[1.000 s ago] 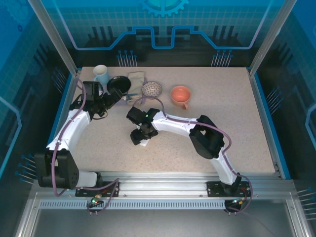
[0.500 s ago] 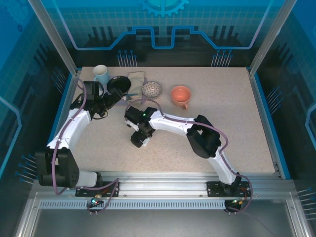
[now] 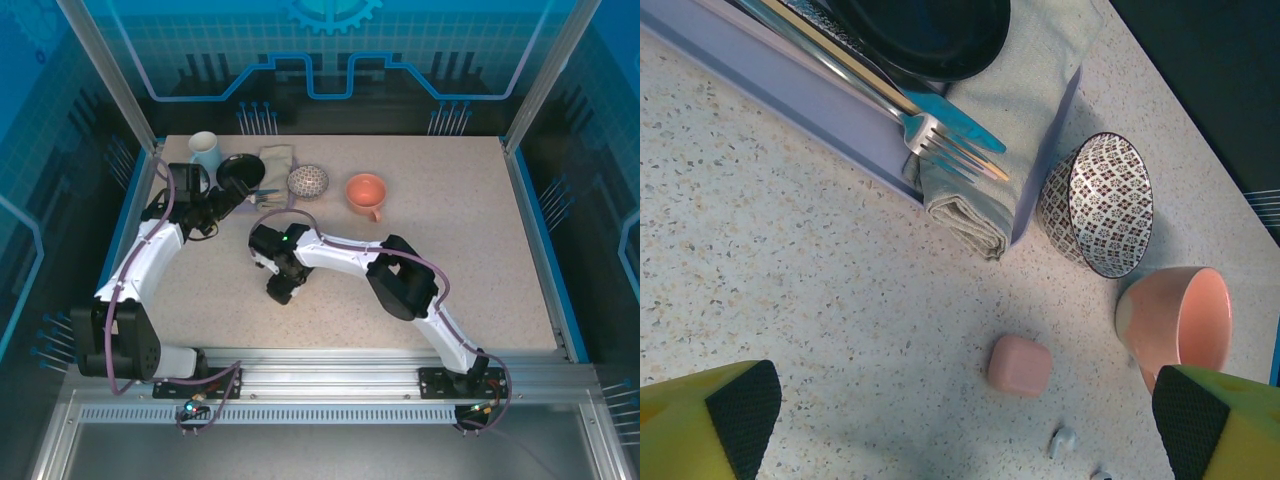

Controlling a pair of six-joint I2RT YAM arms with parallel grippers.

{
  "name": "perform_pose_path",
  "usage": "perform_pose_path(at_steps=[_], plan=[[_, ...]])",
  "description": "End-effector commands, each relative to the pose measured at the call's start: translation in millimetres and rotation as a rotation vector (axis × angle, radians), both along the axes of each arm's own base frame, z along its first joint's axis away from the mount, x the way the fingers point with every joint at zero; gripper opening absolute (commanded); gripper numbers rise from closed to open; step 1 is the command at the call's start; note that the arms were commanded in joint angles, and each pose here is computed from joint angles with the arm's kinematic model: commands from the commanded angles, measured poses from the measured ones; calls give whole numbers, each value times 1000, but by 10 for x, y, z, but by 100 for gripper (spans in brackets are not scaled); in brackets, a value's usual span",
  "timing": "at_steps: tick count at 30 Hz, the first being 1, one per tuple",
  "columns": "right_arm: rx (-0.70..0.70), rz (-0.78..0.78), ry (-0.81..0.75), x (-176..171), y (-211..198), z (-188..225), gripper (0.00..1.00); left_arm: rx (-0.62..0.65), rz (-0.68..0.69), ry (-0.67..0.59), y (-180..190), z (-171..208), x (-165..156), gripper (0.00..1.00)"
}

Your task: Insert the wireless bluetooth earbuds into the charging case

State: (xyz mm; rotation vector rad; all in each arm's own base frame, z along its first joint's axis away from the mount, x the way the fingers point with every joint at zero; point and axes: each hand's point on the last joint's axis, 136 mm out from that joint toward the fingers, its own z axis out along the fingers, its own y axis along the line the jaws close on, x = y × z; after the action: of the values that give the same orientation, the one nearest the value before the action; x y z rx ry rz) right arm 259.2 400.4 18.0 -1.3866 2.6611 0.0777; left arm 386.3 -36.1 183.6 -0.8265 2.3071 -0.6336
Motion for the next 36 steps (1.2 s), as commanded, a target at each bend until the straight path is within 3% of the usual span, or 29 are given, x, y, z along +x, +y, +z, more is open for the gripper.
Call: perform_pose_path(at_steps=[1, 8, 16, 21, 31, 36], plan=[[-53, 15, 13, -69, -35, -79, 72, -20, 1, -18, -2, 100, 39, 99], [-62, -35, -7, -15, -84, -46, 53, -29, -24, -31, -42, 127, 41, 99], [32, -284, -37, 164, -293, 316, 51, -92, -100, -95, -202, 164, 32, 99], [38, -522, -45, 227, -681, 470, 50, -131, -148, -96, -334, 81, 21, 99], [265, -1077, -72, 403, -1436, 910, 50, -186, -337, -193, -994, -285, -204, 99], [375, -1318, -79, 476, -1734, 1008, 50, -238, -420, -300, -1343, -410, -378, 99]])
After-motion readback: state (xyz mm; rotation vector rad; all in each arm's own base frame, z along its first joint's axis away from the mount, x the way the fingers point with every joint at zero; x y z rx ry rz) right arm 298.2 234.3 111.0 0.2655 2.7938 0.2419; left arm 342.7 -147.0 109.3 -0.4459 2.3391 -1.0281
